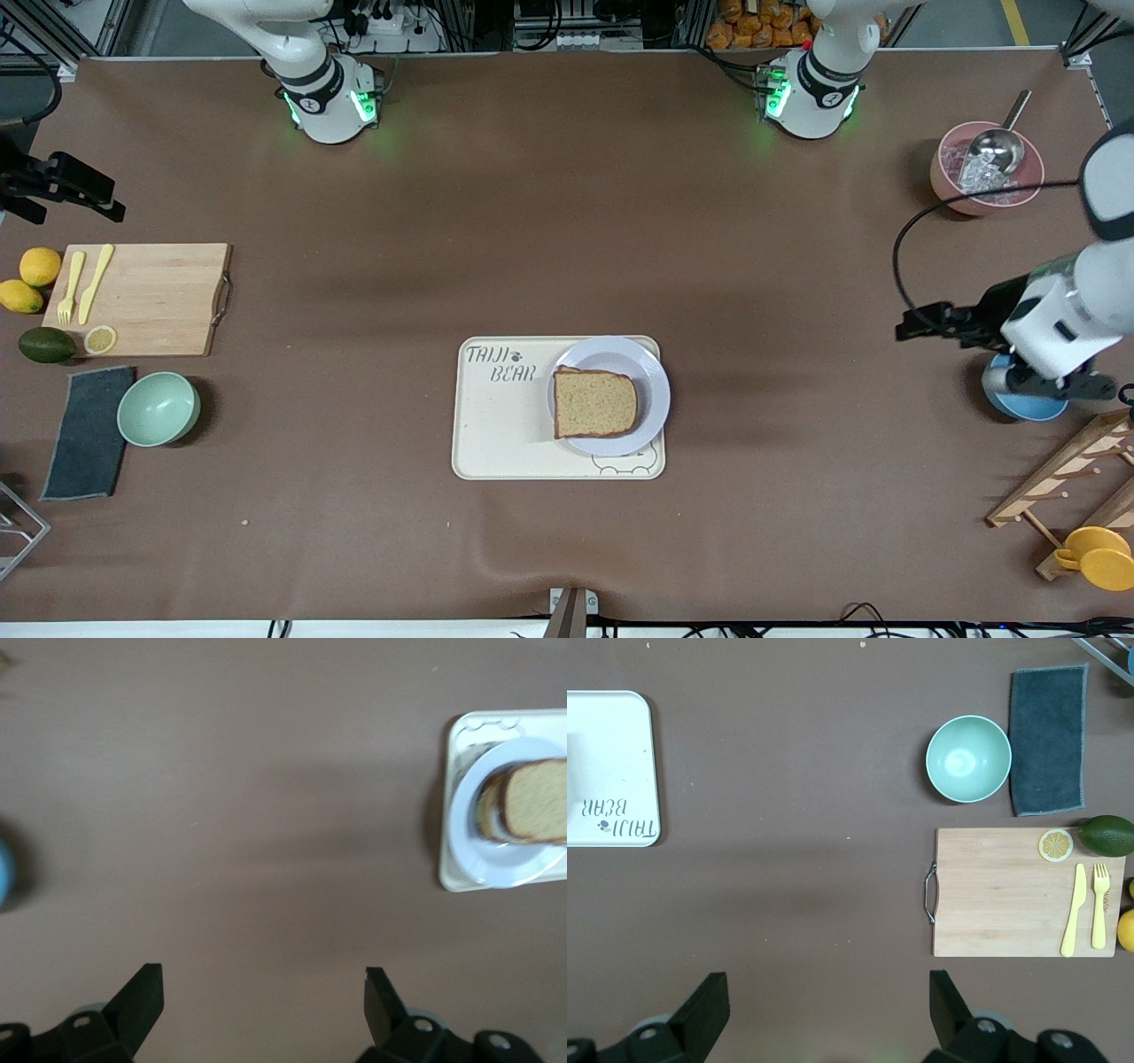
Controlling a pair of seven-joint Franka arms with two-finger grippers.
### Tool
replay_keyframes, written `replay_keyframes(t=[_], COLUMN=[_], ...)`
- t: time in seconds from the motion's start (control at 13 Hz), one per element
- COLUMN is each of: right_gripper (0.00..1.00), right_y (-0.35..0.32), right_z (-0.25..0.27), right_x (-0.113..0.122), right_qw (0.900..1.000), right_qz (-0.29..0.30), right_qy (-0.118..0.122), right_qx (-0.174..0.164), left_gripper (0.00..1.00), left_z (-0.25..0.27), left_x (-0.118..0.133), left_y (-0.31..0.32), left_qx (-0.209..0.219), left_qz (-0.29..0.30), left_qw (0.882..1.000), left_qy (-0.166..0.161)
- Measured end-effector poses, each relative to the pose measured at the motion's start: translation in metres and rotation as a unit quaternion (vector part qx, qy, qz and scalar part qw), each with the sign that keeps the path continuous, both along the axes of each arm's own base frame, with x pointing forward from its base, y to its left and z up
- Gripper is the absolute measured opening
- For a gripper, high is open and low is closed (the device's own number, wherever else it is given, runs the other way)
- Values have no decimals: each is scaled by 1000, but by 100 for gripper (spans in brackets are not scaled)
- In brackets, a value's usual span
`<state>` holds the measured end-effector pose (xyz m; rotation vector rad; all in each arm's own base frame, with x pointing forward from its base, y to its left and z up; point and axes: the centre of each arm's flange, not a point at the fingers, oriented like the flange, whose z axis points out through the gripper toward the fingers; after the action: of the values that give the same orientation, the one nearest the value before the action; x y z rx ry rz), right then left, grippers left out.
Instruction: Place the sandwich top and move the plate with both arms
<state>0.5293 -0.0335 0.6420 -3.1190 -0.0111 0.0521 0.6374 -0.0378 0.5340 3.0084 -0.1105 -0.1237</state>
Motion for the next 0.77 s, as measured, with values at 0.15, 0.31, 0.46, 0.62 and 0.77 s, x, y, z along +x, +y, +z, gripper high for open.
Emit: replay_keyframes(t=[0.15, 0.31, 0.46, 0.62, 0.77], right_gripper=[100, 100, 100, 100, 100], right_y=[0, -1, 0, 0, -1], right_z=[0, 0, 0, 0, 0], right_x=[0, 0, 0, 0, 0], right_qw=[1000, 1000, 1000, 1000, 1000], right_qz=[0, -1, 0, 0, -1], right_qy=[0, 0, 0, 0, 0], right_qx=[0, 0, 0, 0, 0], left_gripper=[100, 100, 100, 100, 100], left_z=[31, 39, 40, 51, 67], left_x=[-15, -19, -19, -25, -37], left_y=[10, 30, 41, 39, 37], left_qx=[21, 37, 43, 47, 52], left_qz=[3, -1, -1, 0, 4], left_qw=[1000, 999, 999, 999, 998], left_qy=[-12, -20, -21, -24, -25])
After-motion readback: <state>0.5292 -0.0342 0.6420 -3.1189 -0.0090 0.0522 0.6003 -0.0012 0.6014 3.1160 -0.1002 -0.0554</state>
